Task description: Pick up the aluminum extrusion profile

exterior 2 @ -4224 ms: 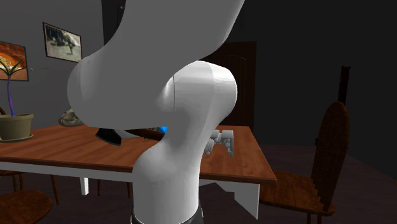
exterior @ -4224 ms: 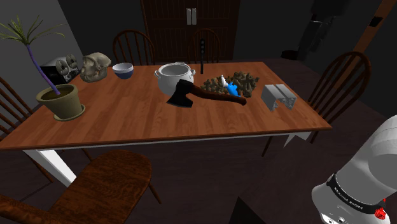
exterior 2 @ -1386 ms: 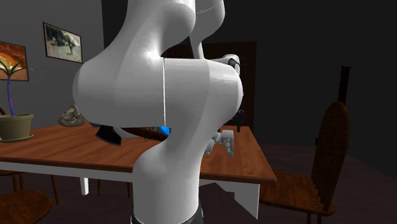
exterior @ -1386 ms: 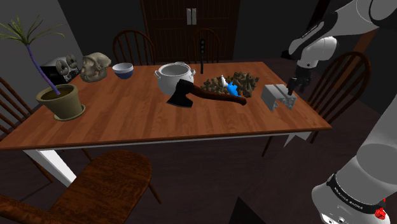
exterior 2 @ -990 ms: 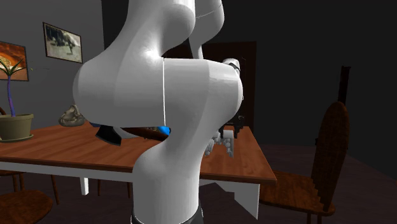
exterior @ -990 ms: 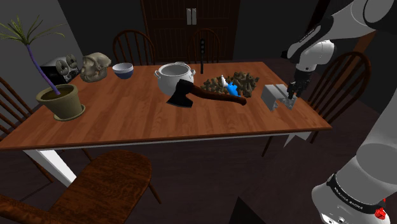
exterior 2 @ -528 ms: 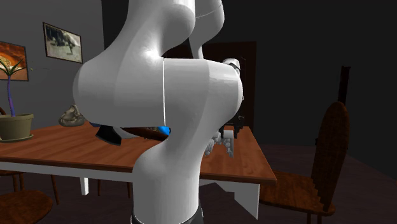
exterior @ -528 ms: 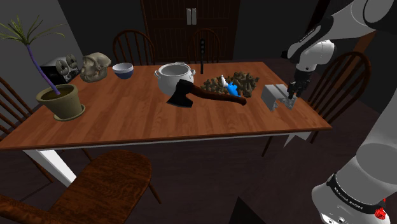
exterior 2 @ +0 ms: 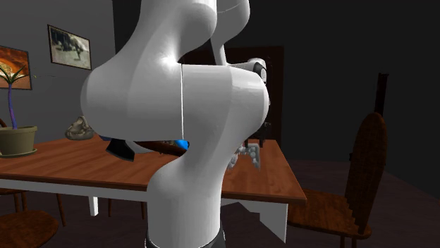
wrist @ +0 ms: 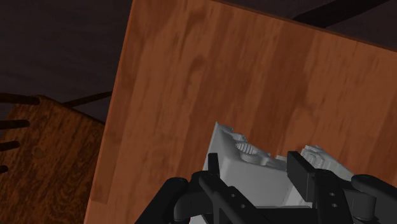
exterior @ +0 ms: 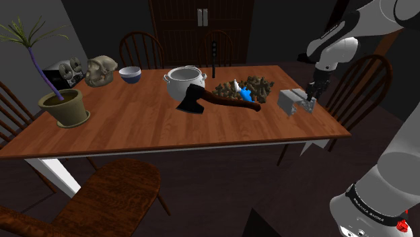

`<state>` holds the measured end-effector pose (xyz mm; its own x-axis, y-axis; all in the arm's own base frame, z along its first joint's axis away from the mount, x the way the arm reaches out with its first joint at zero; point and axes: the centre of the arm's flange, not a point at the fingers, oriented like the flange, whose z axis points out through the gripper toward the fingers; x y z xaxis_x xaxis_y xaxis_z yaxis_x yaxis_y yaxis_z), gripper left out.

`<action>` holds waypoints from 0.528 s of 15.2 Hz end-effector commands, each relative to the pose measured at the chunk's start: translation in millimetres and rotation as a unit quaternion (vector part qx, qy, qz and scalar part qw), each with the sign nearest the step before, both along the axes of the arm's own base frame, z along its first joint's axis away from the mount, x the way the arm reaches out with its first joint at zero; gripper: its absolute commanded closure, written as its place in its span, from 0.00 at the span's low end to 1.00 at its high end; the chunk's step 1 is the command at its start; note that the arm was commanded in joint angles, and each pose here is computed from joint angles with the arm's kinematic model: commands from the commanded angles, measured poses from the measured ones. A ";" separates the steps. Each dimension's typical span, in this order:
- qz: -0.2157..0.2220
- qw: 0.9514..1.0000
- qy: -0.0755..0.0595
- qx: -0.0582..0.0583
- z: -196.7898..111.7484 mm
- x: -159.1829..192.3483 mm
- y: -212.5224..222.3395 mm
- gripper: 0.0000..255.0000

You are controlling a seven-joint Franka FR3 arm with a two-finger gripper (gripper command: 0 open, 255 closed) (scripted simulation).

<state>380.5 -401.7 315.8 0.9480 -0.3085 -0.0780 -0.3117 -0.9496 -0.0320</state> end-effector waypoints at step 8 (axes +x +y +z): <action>0.000 1.000 0.000 0.000 47.9 0.6 0.2 1.00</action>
<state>382.2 -401.5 357.6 0.9480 -0.3087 -0.0781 -0.3118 -0.9496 -0.0319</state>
